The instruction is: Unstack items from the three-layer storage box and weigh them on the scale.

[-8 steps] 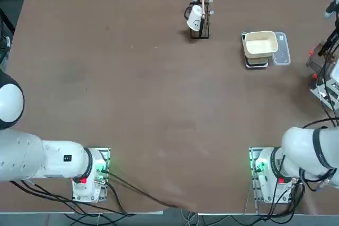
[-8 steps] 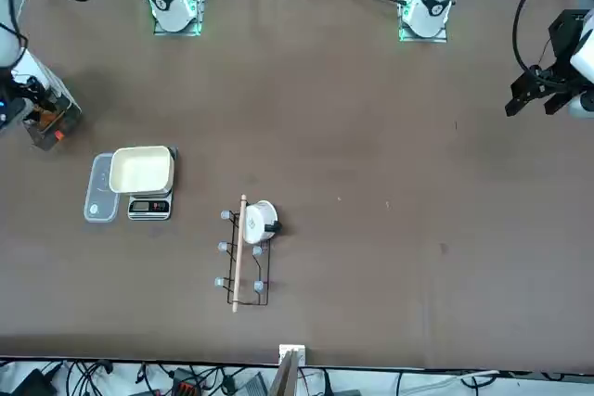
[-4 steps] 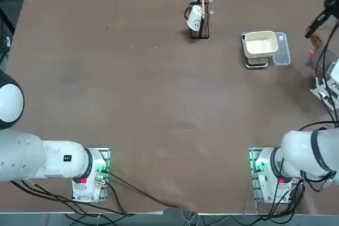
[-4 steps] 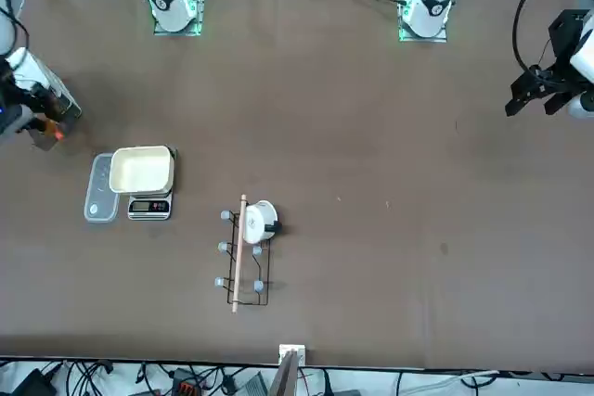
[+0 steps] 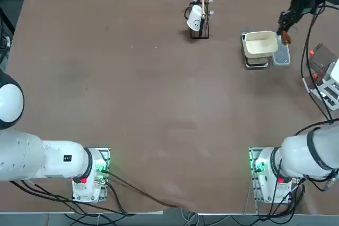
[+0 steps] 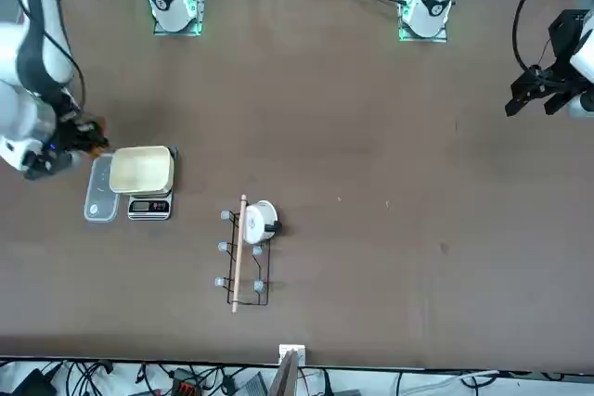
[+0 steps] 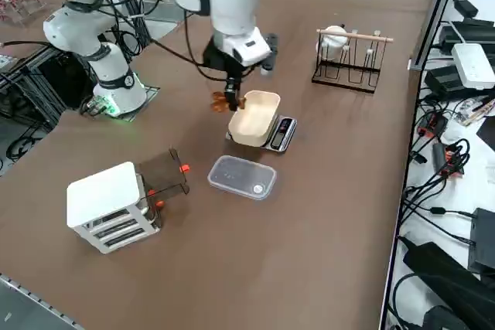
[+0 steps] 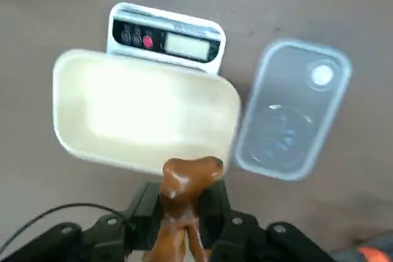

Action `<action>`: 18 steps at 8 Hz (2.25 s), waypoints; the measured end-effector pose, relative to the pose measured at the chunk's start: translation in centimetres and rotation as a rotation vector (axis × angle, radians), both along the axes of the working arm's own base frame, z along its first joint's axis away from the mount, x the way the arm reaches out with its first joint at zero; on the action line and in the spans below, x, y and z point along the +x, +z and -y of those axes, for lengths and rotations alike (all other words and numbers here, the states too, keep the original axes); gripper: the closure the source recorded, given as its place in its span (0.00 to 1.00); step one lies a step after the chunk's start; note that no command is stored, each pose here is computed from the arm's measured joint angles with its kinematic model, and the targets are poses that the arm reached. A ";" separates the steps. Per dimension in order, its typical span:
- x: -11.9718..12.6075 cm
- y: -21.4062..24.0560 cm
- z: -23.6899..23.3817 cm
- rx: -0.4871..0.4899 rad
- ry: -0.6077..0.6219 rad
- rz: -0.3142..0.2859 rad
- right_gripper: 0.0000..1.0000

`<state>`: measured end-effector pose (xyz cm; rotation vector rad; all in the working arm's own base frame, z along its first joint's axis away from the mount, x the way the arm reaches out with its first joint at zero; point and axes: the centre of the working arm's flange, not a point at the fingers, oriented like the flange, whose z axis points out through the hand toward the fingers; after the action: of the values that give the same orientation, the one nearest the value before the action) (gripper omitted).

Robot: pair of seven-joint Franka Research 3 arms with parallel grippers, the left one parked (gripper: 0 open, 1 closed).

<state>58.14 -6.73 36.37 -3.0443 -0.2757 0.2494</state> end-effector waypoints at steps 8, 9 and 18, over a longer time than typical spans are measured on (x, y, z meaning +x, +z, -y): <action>2.4 -6.5 -3.5 -0.023 -0.110 -0.048 0.07; 2.5 -5.8 -3.2 -0.035 -0.094 -0.053 0.00; -5.2 -7.2 11.1 -0.146 0.600 -0.190 0.99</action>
<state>52.98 -17.88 29.20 -2.9541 -1.1959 0.6072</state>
